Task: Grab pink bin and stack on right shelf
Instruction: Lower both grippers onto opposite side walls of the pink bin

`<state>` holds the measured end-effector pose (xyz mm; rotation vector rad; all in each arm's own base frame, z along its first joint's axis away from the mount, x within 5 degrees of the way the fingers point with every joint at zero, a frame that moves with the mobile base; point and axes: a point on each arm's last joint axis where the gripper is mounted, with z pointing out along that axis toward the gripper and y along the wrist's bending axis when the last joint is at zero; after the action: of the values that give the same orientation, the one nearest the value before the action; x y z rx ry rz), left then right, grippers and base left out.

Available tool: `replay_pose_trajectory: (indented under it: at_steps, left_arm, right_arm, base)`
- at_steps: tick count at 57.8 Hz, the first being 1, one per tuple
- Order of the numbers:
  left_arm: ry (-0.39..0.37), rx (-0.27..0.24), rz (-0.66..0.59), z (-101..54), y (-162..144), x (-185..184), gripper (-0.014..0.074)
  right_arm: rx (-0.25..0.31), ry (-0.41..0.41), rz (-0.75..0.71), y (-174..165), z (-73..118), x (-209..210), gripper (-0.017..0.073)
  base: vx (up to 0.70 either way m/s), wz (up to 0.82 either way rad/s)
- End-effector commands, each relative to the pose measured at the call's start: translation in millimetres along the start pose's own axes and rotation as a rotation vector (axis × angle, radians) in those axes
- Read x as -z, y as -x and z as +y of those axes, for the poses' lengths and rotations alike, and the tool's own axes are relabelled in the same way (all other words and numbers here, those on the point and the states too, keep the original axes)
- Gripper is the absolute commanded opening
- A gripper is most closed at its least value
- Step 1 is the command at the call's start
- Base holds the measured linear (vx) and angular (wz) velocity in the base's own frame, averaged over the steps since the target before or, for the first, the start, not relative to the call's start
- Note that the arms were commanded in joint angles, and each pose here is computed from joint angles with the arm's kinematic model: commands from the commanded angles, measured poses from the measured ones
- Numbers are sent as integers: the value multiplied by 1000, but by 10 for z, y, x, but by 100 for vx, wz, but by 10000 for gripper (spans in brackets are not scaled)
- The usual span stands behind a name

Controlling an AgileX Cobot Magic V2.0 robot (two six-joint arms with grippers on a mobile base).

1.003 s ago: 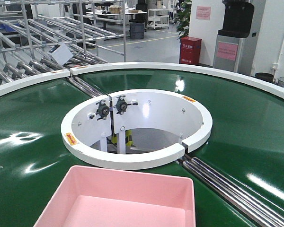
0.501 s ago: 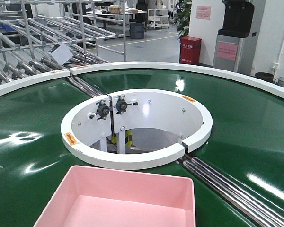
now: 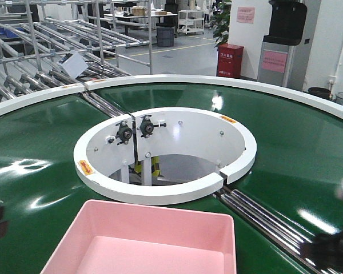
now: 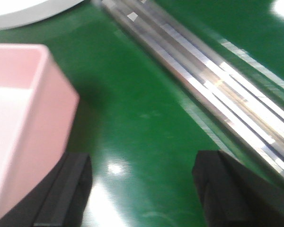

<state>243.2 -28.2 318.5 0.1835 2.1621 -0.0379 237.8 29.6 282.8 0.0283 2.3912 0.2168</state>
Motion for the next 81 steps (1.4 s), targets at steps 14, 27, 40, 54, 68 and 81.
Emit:
replay_pose_trajectory:
  at_steps: [14,27,40,54,68,81]
  left_arm:
    - [-235,-73,118,-348,517,-551,469]
    - [-271,-84,236,-400,434,-1015,469]
    - [-332,-89,351,-490,209,-1323,469]
    - [-358,-74,453,-522,31,-1497,459]
    - [-378,-70,492,-535,8,-1462,185]
    - [-426,1,387,-571,259,-1111,-8]
  right_arm:
    - [-32,142,73,439,731,-608,491]
    - [-106,124,173,357,879,-1023,483]
    - [-108,95,241,234,857,-1281,466]
    - [-108,81,297,171,847,-1316,277]
    - [-102,83,294,181,845,-1294,10]
    - [-58,111,190,408,872,-973,-10]
  base:
    - [0,0]
    - [0,0]
    - [0,0]
    - [0,0]
    - [0,0]
    - [0,0]
